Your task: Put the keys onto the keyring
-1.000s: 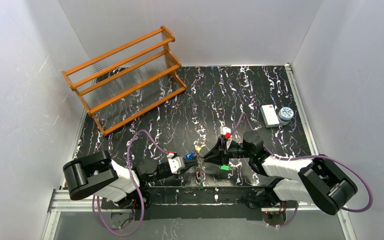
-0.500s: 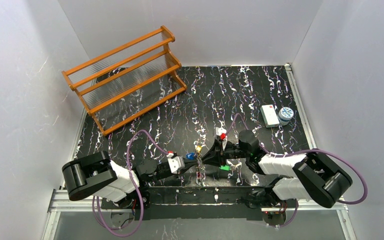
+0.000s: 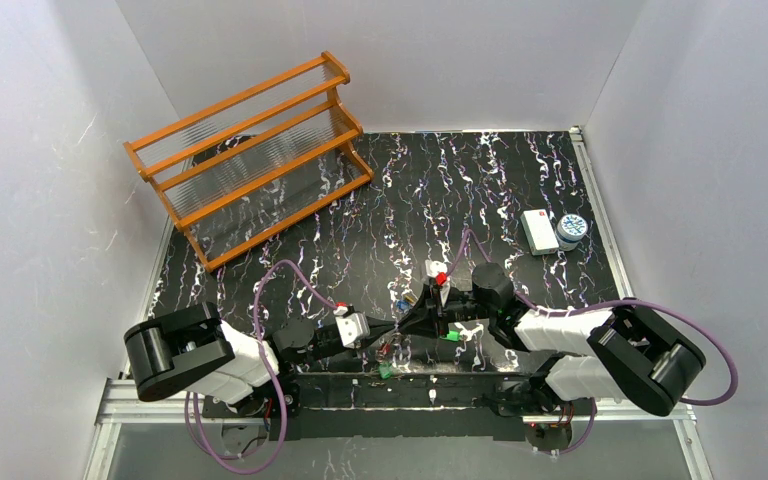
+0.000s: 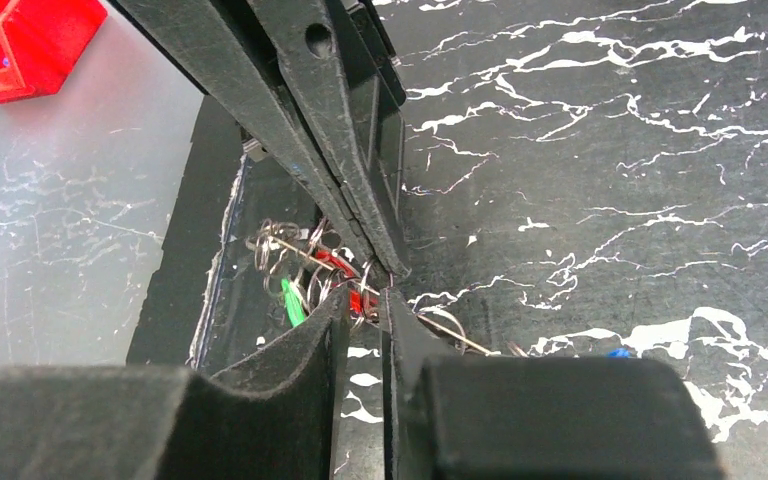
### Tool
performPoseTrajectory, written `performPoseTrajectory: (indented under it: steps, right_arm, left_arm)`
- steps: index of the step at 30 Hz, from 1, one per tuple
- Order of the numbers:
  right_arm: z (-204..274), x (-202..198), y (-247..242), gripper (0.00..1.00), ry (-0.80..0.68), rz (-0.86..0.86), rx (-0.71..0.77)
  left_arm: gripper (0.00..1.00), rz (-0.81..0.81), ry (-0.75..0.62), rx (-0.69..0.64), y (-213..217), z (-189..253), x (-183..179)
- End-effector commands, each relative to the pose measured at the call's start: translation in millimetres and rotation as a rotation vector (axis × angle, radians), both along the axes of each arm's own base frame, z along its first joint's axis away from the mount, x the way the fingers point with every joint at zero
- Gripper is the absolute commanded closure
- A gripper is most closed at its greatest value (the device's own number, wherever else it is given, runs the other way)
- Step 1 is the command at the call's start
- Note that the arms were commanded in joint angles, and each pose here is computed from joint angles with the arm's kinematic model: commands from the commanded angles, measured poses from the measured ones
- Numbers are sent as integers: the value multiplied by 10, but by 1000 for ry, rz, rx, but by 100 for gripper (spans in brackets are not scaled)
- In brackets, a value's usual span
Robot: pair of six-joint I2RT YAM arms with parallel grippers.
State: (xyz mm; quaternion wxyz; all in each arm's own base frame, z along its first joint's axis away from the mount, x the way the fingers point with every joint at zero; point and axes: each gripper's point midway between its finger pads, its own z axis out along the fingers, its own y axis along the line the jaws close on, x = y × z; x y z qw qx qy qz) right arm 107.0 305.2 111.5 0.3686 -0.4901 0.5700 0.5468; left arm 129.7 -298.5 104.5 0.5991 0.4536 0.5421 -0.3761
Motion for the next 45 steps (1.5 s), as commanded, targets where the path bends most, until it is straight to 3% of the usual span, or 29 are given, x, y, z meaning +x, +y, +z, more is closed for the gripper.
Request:
performPoseTrajectory:
  steps: [1, 8, 11, 17, 19, 24, 27, 32, 37, 45]
  right_arm:
    - [132, 76, 78, 76, -47, -15, 40]
    - [109, 169, 93, 88, -48, -66, 34]
    - [135, 178, 114, 99, -52, -59, 39]
    - [196, 187, 103, 99, -83, -55, 30]
    - [253, 207, 95, 99, -100, -64, 29]
    - [322, 339, 70, 99, -157, -123, -4]
    - [355, 461, 61, 99, -178, -173, -36]
    - [426, 770, 21, 99, -151, -314, -89]
    - [502, 1183, -105, 99, -40, -491, -95]
    - [505, 1803, -407, 99, 226, -712, -130]
  left_arm:
    - [100, 24, 6, 18, 251, -143, -80]
    - [100, 25, 4, 5, 268, -112, -88]
    - [100, 31, 4, 5, 280, -115, -83]
    - [100, 52, 3, -7, 310, -89, -60]
    - [91, 76, -2, -16, 339, -62, -27]
    - [33, 202, -39, -104, 484, 191, 149]
    - [15, 266, -64, -184, 572, 441, 230]
    - [2, 351, -20, -138, 644, 535, 353]
    - [2, 368, 31, -54, 685, 510, 351]
    - [2, 184, 124, 36, 364, 209, 123]
